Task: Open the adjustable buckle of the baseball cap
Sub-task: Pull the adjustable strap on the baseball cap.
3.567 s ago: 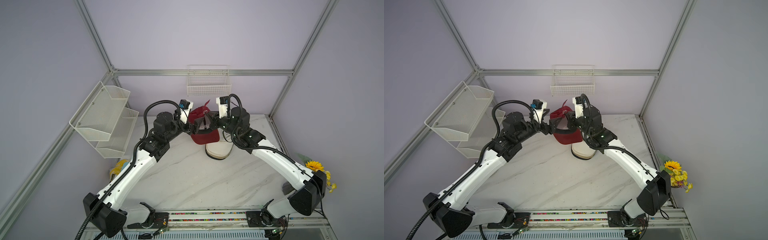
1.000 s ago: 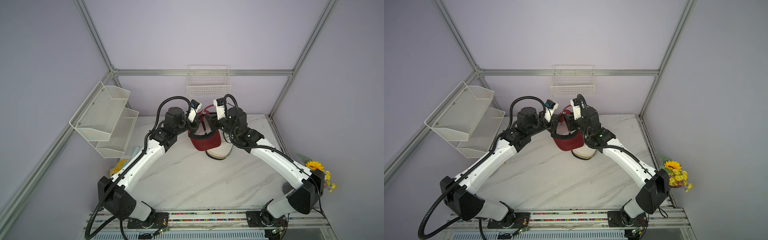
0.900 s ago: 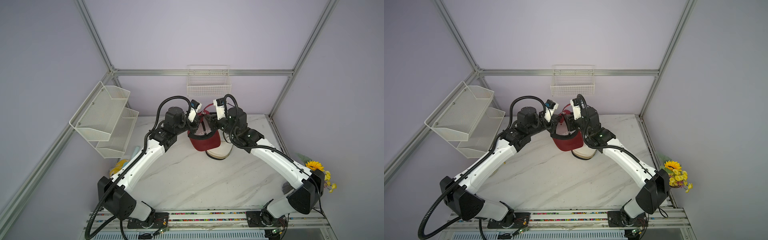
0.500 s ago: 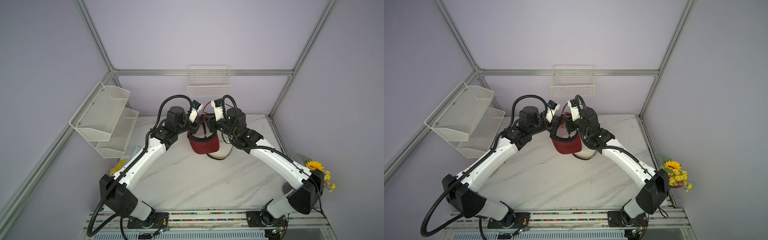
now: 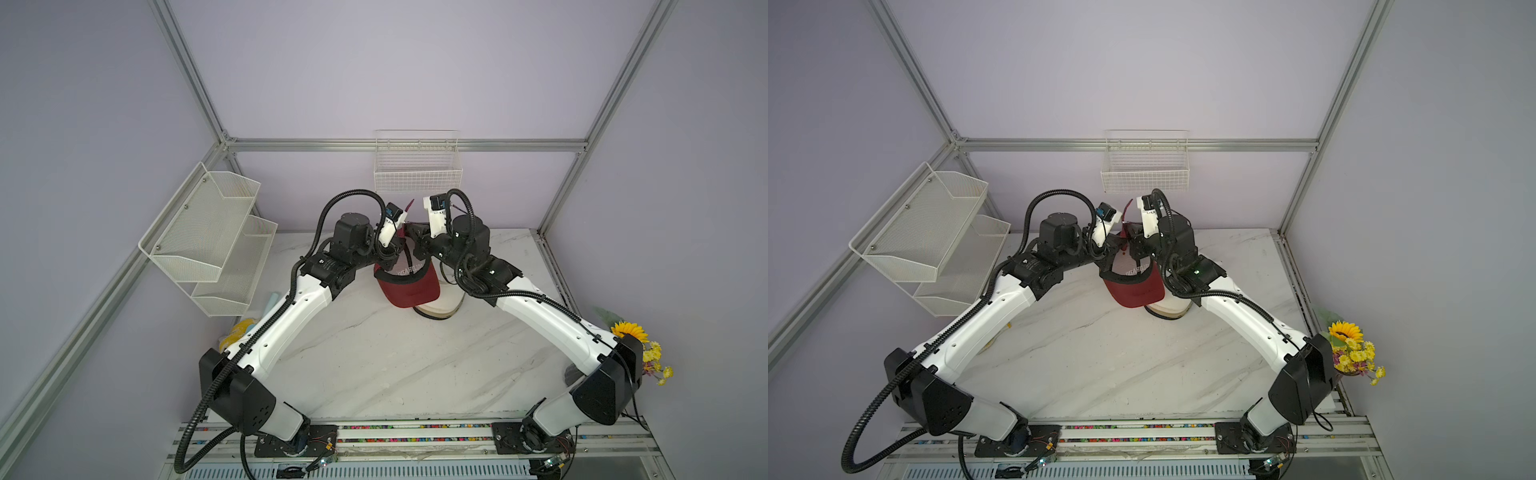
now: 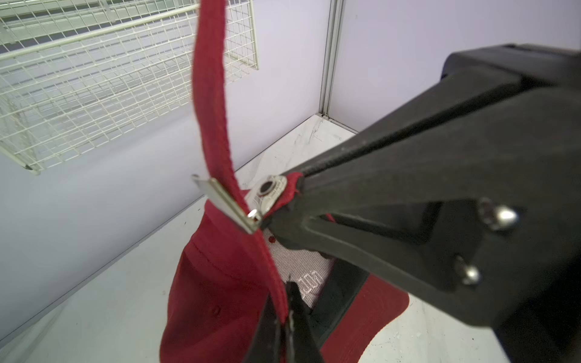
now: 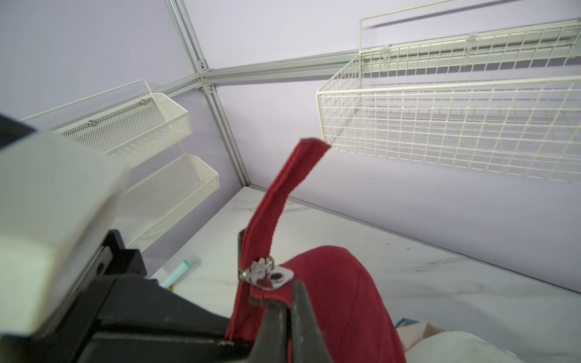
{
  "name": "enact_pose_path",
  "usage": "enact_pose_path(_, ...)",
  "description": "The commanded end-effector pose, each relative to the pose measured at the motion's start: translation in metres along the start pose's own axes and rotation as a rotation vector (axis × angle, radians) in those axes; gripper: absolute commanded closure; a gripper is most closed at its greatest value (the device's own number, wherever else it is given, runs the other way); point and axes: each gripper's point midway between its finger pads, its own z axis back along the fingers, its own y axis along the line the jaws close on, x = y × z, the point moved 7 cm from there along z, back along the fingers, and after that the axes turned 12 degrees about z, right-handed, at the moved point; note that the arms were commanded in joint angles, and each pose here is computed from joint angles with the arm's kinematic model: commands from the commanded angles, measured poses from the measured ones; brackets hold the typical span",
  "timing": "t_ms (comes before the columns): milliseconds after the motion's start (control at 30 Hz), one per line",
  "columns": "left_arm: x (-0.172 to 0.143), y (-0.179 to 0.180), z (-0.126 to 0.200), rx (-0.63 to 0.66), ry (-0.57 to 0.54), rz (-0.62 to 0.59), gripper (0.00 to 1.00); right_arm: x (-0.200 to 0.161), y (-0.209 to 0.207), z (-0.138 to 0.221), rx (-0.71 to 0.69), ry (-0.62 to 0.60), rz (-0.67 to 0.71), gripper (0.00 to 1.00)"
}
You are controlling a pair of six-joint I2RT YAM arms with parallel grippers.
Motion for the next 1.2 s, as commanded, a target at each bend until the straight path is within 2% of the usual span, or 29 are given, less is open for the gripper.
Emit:
enact_pose_path(0,0.006,-0.005,0.008,-0.029,-0.016,-0.020,1.00,0.021,-0.002,0.001,-0.033,-0.091,-0.023,0.98)
enact_pose_path(367,-0.001,-0.004,0.011,-0.018,-0.005,-0.025,1.00,0.046,-0.033,0.014,-0.193,-0.173,-0.052,0.99)
enact_pose_path(467,-0.006,-0.002,0.013,0.000,0.003,-0.032,1.00,0.051,-0.048,0.018,-0.262,-0.192,-0.082,0.99)
enact_pose_path(567,-0.013,0.002,0.016,0.037,0.011,-0.037,1.00,0.053,-0.059,0.019,-0.270,-0.209,-0.108,0.99)
enact_pose_path(667,-0.010,0.012,0.036,0.174,-0.015,-0.057,1.00,0.048,-0.055,0.013,-0.229,-0.180,-0.109,0.99)
enact_pose_path(733,-0.008,0.028,0.047,0.348,-0.032,-0.041,1.00,0.039,-0.050,0.006,-0.172,-0.131,-0.100,0.99)
enact_pose_path(800,-0.002,0.035,0.057,0.441,-0.051,-0.051,1.00,0.030,-0.041,-0.002,-0.084,-0.084,-0.096,0.99)
enact_pose_path(933,0.010,0.039,0.069,0.503,-0.075,-0.067,1.00,0.011,-0.022,-0.016,0.071,-0.008,-0.117,0.99)
enact_pose_path(1100,0.016,0.051,0.078,0.599,-0.072,-0.076,1.00,-0.008,0.007,-0.043,0.192,0.059,-0.135,0.98)
enact_pose_path(1167,0.017,0.066,0.085,0.598,-0.077,-0.026,1.00,-0.020,0.020,-0.058,0.231,0.090,-0.141,0.97)
